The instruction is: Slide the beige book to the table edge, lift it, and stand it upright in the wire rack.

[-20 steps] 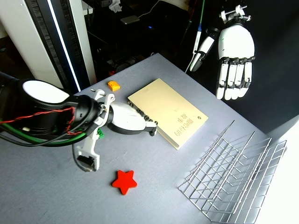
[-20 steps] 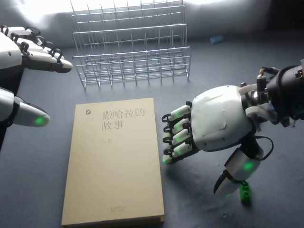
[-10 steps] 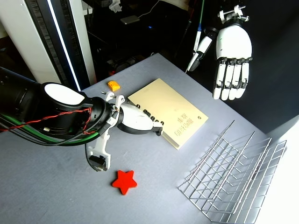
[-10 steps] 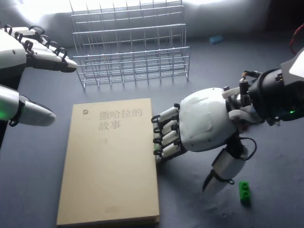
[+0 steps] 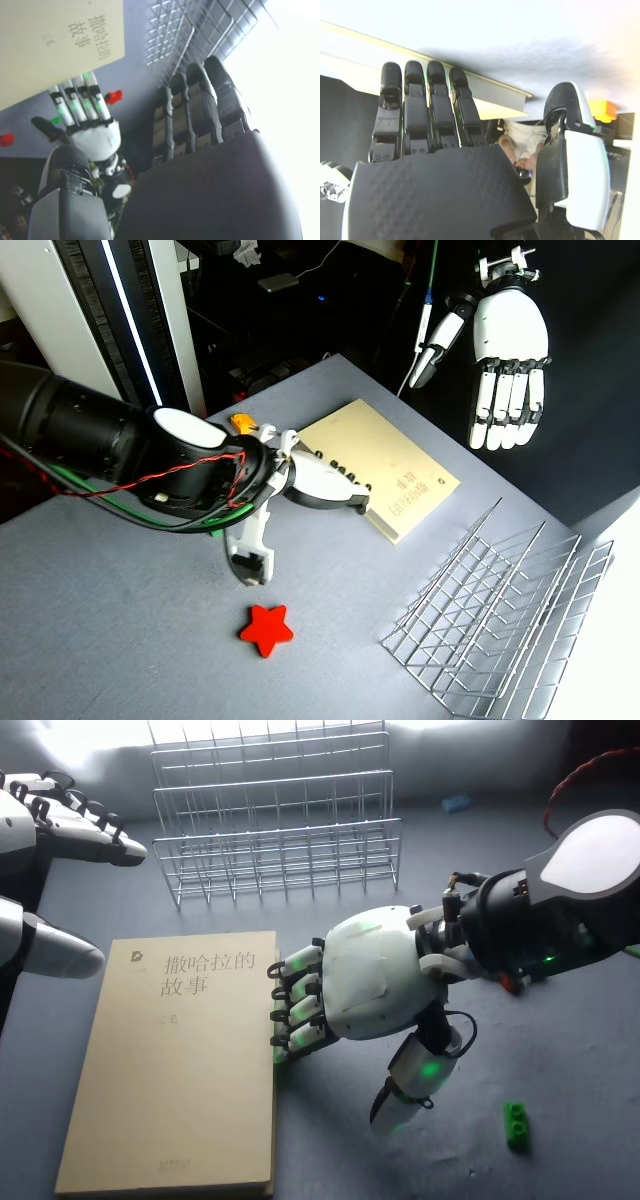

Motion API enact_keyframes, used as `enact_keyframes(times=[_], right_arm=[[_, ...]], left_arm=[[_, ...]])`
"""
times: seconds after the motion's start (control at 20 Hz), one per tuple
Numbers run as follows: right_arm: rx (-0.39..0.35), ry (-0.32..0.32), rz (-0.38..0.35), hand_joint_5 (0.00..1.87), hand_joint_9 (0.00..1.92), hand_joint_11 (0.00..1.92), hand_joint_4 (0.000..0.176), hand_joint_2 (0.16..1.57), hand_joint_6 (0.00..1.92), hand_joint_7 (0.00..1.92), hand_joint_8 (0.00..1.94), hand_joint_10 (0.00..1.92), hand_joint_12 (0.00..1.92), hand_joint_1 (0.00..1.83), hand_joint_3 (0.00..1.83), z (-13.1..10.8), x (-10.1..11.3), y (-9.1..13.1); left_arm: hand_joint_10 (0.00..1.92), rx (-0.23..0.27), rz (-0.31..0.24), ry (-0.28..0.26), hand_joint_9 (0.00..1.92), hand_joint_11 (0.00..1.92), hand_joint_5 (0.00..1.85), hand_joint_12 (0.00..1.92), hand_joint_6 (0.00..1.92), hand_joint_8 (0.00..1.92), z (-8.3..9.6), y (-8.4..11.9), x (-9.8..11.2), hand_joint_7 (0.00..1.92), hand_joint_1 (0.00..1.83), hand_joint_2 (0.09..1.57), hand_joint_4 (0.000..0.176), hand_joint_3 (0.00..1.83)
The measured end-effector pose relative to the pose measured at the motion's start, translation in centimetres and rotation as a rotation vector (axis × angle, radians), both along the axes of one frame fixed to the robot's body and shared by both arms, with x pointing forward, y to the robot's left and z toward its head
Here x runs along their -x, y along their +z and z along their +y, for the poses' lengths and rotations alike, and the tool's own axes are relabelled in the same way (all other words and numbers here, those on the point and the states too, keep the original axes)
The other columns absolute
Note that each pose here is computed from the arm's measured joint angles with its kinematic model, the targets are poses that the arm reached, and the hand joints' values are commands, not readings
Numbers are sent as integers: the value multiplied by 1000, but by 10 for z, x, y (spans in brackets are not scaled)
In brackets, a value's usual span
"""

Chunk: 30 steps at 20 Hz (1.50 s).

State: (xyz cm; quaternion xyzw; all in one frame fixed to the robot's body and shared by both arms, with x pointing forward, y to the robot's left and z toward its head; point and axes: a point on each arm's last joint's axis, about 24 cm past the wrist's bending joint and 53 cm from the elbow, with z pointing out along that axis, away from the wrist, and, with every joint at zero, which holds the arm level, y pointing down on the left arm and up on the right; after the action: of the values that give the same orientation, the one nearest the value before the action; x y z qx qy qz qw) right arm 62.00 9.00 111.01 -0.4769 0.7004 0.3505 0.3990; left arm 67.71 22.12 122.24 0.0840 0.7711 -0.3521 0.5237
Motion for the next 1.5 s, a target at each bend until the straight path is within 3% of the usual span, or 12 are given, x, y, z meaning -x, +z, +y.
enact_keyframes(times=[0.2, 0.35, 0.5, 0.65, 0.9, 1.1, 1.15, 1.45, 1.5], right_arm=[[2, 0, 3, 199, 227, 0, 0, 1057, 1, 227, 3, 5, 657, 100, 3, 7, -5, -3], [-5, 7, 8, 202, 225, 0, 0, 1042, 4, 237, 5, 4, 617, 174, 0, 17, -6, -4], [-13, 12, -4, 256, 272, 0, 0, 1037, 17, 293, 17, 17, 722, 161, 0, 29, -9, 2], [-25, 26, -15, 255, 265, 0, 0, 1054, 7, 286, 4, 5, 656, 140, 2, 47, -7, 6], [-39, 33, -7, 266, 262, 0, 0, 1049, 4, 265, 2, 3, 666, 162, 0, 64, -1, 7], [-50, 31, 1, 267, 271, 0, 0, 1042, 5, 281, 7, 8, 694, 174, 0, 76, 3, 7], [-52, 33, 0, 259, 263, 0, 0, 1049, 1, 276, 3, 3, 679, 157, 1, 80, 5, 7], [-60, 33, 8, 257, 269, 0, 0, 1053, 1, 269, 1, 1, 669, 155, 3, 94, 4, 6], [-60, 34, 10, 263, 277, 0, 0, 1042, 2, 277, 2, 3, 691, 173, 0, 96, 4, 5]], left_arm=[[3, -5, -4, 12, 238, 0, 254, 549, 0, 2, 7, 0, -4, 265, 238, 1066, 0, 1], [3, -16, -8, 21, 241, 0, 261, 531, 9, 6, 11, -1, -8, 270, 228, 1076, 0, 2], [6, -42, -15, -6, 265, 0, 295, 592, 9, 8, 8, -3, -7, 312, 266, 1058, 0, 0], [6, -54, -22, -32, 288, 0, 293, 661, 3, 3, 7, -4, -6, 319, 270, 1051, 0, 0], [2, -63, -29, -4, 277, 0, 301, 667, 4, 0, 21, -4, -17, 301, 231, 1059, 0, 4], [0, -47, -26, -1, 267, 0, 289, 625, 0, 0, 20, -3, -21, 260, 251, 1061, 0, 2], [1, -26, -15, 29, 268, 0, 288, 619, 0, 3, 24, -3, -26, 266, 248, 1061, 0, 2], [1, -49, 4, 254, 287, 0, 304, 657, 1, 1, 72, -9, -53, 306, 283, 1047, 0, 0], [0, -37, 28, 301, 252, 0, 278, 620, 0, 0, 81, -13, -56, 268, 260, 1058, 0, 3]])
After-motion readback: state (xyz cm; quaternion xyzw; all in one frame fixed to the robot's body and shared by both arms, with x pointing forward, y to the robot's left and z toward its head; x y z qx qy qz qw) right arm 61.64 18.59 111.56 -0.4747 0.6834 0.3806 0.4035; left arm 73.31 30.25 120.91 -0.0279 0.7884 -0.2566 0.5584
